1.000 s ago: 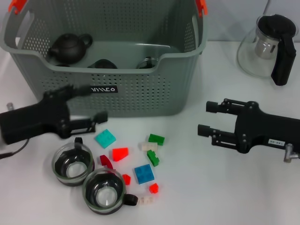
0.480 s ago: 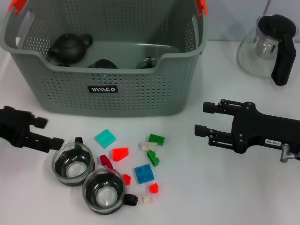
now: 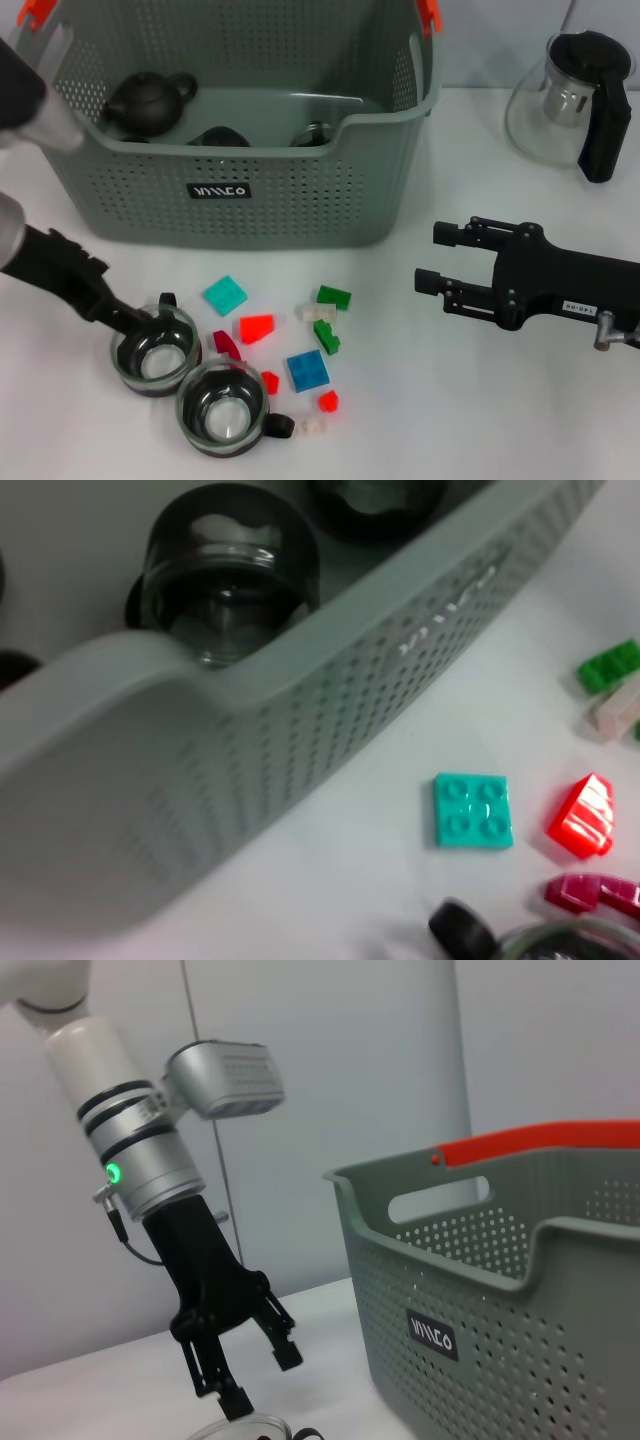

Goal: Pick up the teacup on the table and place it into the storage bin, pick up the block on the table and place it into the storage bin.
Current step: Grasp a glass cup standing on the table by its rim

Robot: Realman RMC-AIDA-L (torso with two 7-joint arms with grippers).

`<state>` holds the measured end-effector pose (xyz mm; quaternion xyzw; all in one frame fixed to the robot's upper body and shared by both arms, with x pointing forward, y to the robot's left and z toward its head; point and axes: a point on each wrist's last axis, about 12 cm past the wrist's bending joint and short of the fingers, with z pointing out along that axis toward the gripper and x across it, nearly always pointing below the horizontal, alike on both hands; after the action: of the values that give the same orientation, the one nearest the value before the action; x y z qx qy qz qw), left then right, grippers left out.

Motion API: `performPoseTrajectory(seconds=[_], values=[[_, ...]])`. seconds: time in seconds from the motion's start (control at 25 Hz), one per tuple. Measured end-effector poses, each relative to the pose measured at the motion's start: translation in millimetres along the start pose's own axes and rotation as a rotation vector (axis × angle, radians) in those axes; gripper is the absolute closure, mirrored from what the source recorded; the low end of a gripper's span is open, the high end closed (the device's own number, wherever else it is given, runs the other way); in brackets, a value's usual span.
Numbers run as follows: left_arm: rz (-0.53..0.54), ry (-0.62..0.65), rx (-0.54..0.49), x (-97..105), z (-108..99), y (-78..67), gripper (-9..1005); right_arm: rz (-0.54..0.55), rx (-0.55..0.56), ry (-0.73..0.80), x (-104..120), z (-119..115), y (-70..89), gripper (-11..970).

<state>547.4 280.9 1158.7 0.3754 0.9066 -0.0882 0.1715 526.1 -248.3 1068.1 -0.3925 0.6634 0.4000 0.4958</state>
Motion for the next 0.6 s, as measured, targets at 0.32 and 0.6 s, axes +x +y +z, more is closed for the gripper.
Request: performPoseTrajectory(seconds=[0.32,0.6], values=[[0.08,-0.01,0.006,6.8,17.4,-8.9,120,0.016,0.009,0.006,3.5,-0.5,-0.5,266],[0.05,0.015,-0.005,8.4,33.7,-8.6,121,0.016,0.007,0.006,3.5,0.4,-0.1,265]])
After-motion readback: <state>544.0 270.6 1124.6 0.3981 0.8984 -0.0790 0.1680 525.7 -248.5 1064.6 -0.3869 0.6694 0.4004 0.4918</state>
